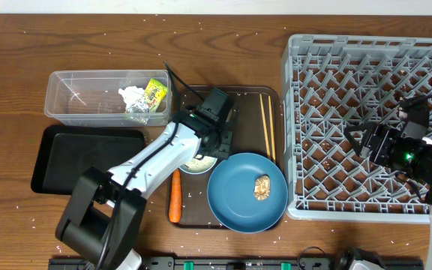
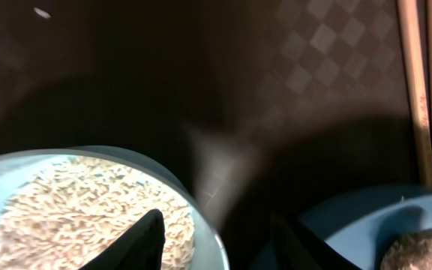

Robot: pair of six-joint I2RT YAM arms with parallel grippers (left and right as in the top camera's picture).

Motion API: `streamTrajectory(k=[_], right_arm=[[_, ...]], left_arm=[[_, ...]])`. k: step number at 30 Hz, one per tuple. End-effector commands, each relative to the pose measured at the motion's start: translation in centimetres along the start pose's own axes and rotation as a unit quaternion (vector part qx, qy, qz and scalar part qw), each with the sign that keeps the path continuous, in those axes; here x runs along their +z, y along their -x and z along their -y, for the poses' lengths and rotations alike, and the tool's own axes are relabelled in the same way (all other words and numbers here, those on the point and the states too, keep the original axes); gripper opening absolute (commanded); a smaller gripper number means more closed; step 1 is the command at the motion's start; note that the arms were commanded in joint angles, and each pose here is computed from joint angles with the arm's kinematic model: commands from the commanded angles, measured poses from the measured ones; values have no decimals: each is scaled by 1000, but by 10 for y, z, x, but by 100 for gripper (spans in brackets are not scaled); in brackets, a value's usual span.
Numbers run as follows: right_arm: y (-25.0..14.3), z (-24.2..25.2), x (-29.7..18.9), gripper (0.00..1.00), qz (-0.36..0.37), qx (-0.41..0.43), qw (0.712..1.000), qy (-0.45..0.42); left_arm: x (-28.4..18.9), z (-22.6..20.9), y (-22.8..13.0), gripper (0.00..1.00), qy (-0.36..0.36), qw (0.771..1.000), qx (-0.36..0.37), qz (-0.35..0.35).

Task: Sort waste into correct bins and load items into the dishwasher rack
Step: 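Grasp the white rice bowl with the left gripper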

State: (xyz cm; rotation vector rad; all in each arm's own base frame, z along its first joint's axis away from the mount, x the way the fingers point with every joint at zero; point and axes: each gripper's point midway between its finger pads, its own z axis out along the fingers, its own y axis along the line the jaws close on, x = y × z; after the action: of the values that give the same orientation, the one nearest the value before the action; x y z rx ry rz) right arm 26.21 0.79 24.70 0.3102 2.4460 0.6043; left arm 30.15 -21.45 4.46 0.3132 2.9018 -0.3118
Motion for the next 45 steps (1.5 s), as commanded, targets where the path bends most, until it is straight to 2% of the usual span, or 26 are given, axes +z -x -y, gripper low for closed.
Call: streamTrajectory(k=[1, 3, 9, 18, 23, 41, 45], right_arm=[[-2, -4, 2, 72, -5, -1, 1000, 5], [-2, -4, 2, 71, -5, -1, 1000, 5], [-2, -4, 2, 71, -5, -1, 1000, 5], [-2, -4, 2, 71, -5, -1, 1000, 5], [-2, -4, 2, 71, -4, -1, 1000, 5], [-2, -4, 2, 71, -5, 8, 1000, 5], [-1, -4, 2, 71, -4, 7, 1000, 5]], left_arm=[[10, -10, -4, 47, 27, 999, -42, -6], [14, -14, -5, 47, 36, 998, -48, -9], [20, -16, -2, 31, 40, 998, -48, -6], [20, -20, -1, 31, 52, 997, -48, -1], [20, -18, 4, 31, 48, 996, -73, 9], [33, -25, -1, 29, 94, 994, -58, 10], [34, -25, 0, 13, 95, 994, -58, 11]])
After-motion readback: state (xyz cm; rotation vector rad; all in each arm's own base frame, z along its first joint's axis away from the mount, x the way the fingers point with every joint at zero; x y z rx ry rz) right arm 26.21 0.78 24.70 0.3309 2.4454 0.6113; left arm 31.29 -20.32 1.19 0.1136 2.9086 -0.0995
